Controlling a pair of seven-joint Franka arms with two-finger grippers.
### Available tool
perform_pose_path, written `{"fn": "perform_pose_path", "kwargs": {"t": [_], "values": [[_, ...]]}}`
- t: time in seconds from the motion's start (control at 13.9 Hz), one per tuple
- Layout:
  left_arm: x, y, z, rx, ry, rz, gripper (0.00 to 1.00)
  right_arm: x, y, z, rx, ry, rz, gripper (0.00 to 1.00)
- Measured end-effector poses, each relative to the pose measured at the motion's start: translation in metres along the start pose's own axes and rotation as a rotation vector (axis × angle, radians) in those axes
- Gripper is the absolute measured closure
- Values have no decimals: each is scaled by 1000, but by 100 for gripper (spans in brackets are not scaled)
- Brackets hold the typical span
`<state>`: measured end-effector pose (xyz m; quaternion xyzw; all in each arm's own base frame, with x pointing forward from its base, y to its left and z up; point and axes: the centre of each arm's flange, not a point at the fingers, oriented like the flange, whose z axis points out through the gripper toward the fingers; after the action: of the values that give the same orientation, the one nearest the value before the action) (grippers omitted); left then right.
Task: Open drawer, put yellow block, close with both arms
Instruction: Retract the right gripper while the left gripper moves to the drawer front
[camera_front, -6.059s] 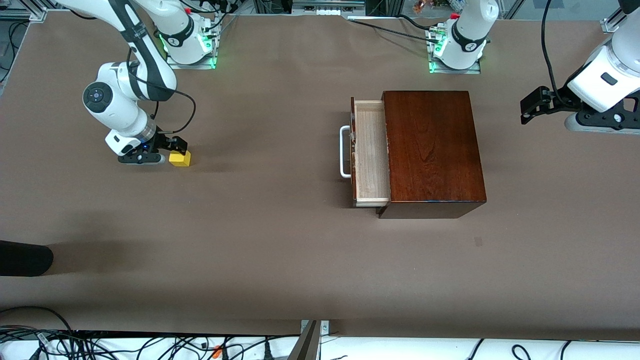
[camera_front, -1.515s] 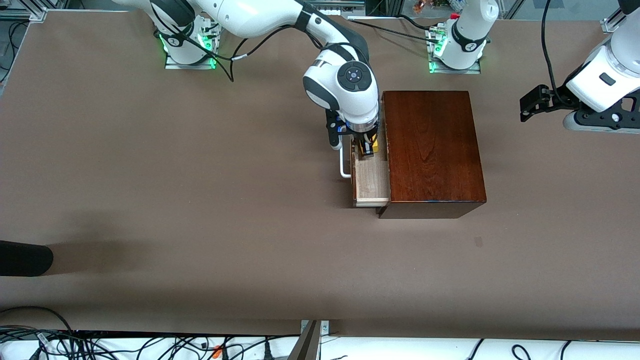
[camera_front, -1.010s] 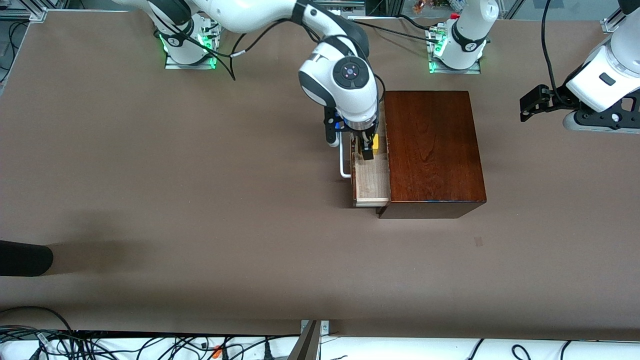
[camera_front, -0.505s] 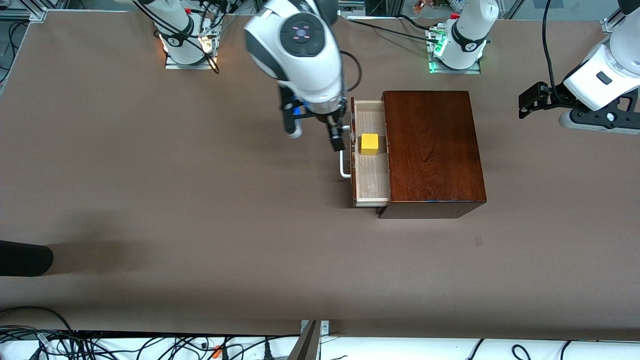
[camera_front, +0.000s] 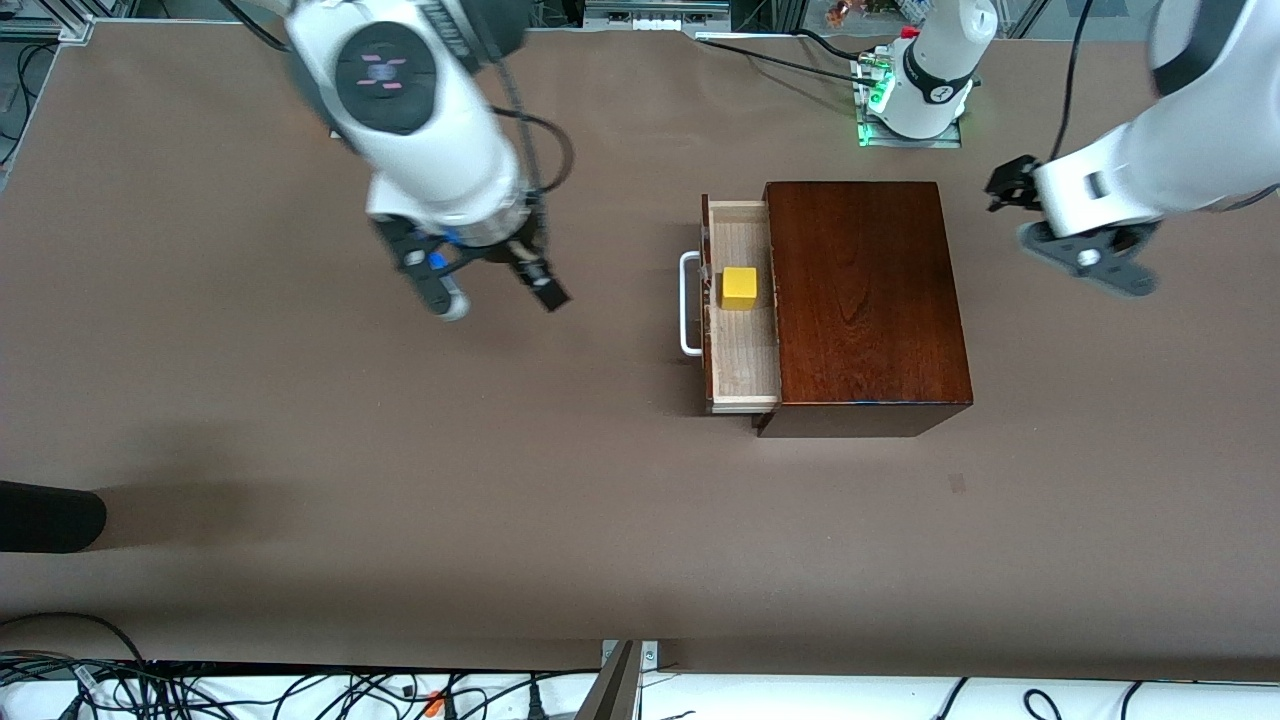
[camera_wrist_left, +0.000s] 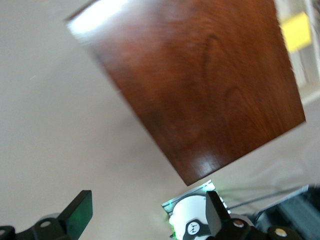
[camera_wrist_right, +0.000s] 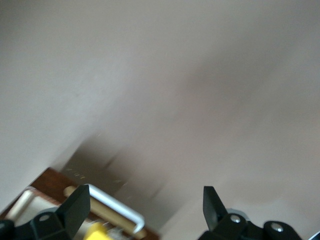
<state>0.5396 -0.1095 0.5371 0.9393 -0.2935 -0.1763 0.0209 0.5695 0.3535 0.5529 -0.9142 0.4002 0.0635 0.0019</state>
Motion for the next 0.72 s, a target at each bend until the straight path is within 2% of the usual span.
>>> {"fn": "perform_pose_path", "kwargs": {"t": [0.14, 0.29, 0.43, 0.72], "values": [[32, 44, 19, -6, -41, 191, 0, 39, 37, -12, -21, 12, -142, 0], [64, 99, 35, -10, -40, 329, 0, 82, 79, -22, -40, 23, -274, 0], [91, 149, 44, 3, 10, 447, 0, 126, 119, -31, -51, 28, -395, 0], [138, 232, 60, 23, 184, 639, 0, 207, 193, -41, -53, 17, -587, 0]]}}
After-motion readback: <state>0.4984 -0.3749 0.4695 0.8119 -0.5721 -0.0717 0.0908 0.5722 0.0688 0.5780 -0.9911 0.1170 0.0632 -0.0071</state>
